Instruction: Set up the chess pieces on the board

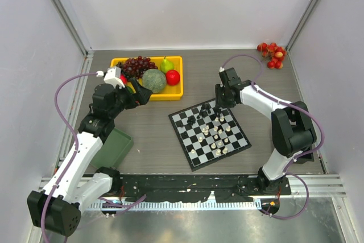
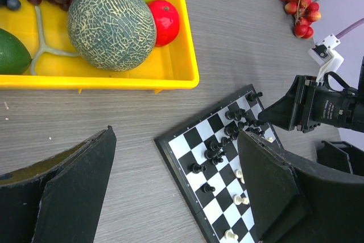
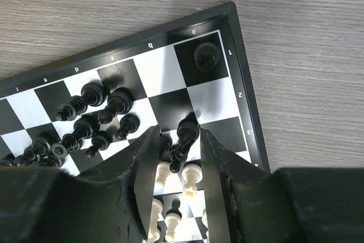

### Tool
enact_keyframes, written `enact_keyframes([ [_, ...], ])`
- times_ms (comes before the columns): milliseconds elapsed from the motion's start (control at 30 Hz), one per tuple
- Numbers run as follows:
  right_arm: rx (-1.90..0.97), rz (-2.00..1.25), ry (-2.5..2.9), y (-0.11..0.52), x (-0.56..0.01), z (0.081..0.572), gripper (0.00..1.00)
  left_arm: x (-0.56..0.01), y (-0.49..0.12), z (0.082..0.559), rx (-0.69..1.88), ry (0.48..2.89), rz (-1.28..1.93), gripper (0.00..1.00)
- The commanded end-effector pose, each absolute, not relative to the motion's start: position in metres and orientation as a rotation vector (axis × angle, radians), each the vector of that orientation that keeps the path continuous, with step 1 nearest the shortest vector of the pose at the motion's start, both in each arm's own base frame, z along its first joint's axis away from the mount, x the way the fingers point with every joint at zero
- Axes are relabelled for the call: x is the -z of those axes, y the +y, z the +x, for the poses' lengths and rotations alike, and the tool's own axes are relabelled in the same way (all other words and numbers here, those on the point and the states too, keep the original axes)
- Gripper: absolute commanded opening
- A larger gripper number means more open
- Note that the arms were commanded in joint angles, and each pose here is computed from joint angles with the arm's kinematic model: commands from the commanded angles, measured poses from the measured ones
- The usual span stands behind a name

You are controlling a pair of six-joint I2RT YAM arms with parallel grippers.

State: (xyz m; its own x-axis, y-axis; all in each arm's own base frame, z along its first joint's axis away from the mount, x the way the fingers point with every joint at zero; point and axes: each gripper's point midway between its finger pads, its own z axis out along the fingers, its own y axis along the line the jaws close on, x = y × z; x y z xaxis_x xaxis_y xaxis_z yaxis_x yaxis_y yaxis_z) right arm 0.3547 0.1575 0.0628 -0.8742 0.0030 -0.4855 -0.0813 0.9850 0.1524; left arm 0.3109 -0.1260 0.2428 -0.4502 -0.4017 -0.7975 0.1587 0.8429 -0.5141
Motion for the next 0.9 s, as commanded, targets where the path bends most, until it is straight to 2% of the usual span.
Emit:
enact_keyframes([
  [0, -0.215, -0.066, 2.624, 0.157, -0.065, 0.350, 0.40, -0.258, -0.127, 0.312, 0.676, 1.875, -0.176, 0.95],
  [300, -0.201, -0.072, 2.629, 0.154, -0.062, 0.348, 0.36, -0.257, -0.125, 0.312, 0.672, 1.874, -0.179, 0.95],
  [600, -0.217, -0.083, 2.616, 0.156, -0.070, 0.350, 0.23, -0.256, -0.124, 0.311, 0.670, 1.875, -0.179, 0.95],
  [867, -0.253, -0.080, 2.545, 0.166, -0.095, 0.367, 0.21, -0.256, -0.124, 0.311, 0.676, 1.875, -0.182, 0.95],
])
